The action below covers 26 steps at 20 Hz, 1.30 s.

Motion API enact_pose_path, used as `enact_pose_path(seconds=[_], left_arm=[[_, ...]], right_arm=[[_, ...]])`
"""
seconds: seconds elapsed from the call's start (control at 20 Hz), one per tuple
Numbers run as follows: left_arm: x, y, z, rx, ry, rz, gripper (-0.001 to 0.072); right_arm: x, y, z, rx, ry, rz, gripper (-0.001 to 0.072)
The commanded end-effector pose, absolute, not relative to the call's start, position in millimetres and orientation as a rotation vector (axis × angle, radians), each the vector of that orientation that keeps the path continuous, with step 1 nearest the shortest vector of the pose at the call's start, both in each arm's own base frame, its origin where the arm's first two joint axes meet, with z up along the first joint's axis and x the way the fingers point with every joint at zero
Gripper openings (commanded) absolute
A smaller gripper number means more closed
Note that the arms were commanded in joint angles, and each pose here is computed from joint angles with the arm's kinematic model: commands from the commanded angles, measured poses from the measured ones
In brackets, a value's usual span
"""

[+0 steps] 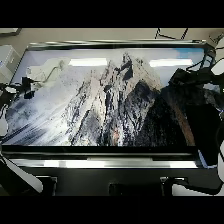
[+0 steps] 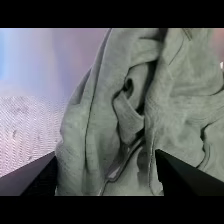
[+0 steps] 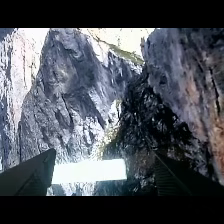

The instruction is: Fold the clothes and pants, and hang the long-sleeved shirts on hangers.

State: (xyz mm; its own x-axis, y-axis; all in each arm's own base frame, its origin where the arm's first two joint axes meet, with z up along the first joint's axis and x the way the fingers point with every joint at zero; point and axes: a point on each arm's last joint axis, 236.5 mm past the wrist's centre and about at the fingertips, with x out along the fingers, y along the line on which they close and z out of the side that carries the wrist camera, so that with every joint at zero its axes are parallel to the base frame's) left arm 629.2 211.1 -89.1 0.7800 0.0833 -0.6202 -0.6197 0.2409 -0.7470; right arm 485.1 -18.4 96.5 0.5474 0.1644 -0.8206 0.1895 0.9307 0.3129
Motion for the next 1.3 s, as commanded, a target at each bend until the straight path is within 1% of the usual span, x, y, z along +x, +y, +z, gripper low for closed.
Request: enact_pose_path(seconds=[0.0, 0.05, 0.1, 0.2, 0.3, 0.35, 0.4, 0.5, 0.55, 0.65, 0.7, 0.8, 0.95, 1.0, 1.15, 1.2, 1.25], left_arm=[[646.8, 204.3, -73.7, -1.258, 0.428, 0.488, 0.038], [649.5, 193.7, -67.3, -1.23, 0.446, 0.459, 0.0076], [652.4, 182.3, -54.8, -1.155, 0.462, 0.413, 0.0021], [658.5, 156.9, -1.0, -0.91, 0.456, 0.279, 0.0019], [653.7, 119.0, 77.1, -0.57, 0.431, 0.111, 0.0018], [641.6, 91.1, 122.0, -0.389, 0.424, 0.02, 0.0017], [622.9, 59.9, 165.7, -0.255, 0.417, -0.055, 0.0017], [576.1, -6.8, 241.4, -0.111, 0.39, -0.181, 0.0017], [545.2, -47.2, 275.1, -0.059, 0.371, -0.259, 0.0017], [481.5, -126.5, 313.7, -0.017, 0.347, -0.425, 0.0017], [452.0, -163.1, 316.6, -0.015, 0.361, -0.509, 0.0018], [401.3, -231.3, 294.4, -0.054, 0.447, -0.663, 0.0018], [344.9, -330.9, 207.4, -0.125, 0.655, -0.825, 0.0018], [327.8, -365.2, 177.7, -0.176, 0.706, -0.85, 0.0018], [280.7, -450.5, 92.8, -0.258, 0.826, -0.893, 0.0021], [266.9, -468.7, 65.6, -0.263, 0.896, -0.893, 0.0125], [257.2, -476.9, 46.6, -0.26, 0.97, -0.887, 0.0523]], right_arm=[[478.1, -9.4, 93.4, 0.414, 1.036, 0.01, 0.0675], [476.5, -8.5, 92.6, 0.416, 1.044, 0.012, 0.0675], [474.6, -8.1, 92.0, 0.414, 1.052, 0.013, 0.0675], [471.4, -7.5, 90.8, 0.402, 1.067, 0.021, 0.0675], [470.3, -8.5, 95.1, 0.375, 1.057, 0.031, 0.0675], [469.8, -8.6, 100.3, 0.351, 1.043, 0.043, 0.0675], [468.6, -9.4, 106.6, 0.327, 1.028, 0.052, 0.0675], [463.9, -9.3, 122.3, 0.308, 0.996, 0.057, 0.0675], [460.1, -8.5, 132.3, 0.304, 0.978, 0.06, 0.0675], [451.0, -6.7, 155.0, 0.295, 0.935, 0.064, 0.0675], [444.7, -5.7, 165.6, 0.289, 0.919, 0.067, 0.0675], [430.2, -3.9, 187.2, 0.274, 0.886, 0.071, 0.0675], [413.1, -6.8, 215.7, 0.24, 0.825, 0.056, 0.0675], [409.1, -8.5, 225.0, 0.229, 0.799, 0.048, 0.0675], [400.2, -13.1, 240.5, 0.21, 0.759, 0.026, 0.0675], [398.6, -14.0, 239.1, 0.216, 0.767, 0.019, 0.0675], [397.7, -15.9, 236.8, 0.215, 0.777, 0.009, 0.0675]])
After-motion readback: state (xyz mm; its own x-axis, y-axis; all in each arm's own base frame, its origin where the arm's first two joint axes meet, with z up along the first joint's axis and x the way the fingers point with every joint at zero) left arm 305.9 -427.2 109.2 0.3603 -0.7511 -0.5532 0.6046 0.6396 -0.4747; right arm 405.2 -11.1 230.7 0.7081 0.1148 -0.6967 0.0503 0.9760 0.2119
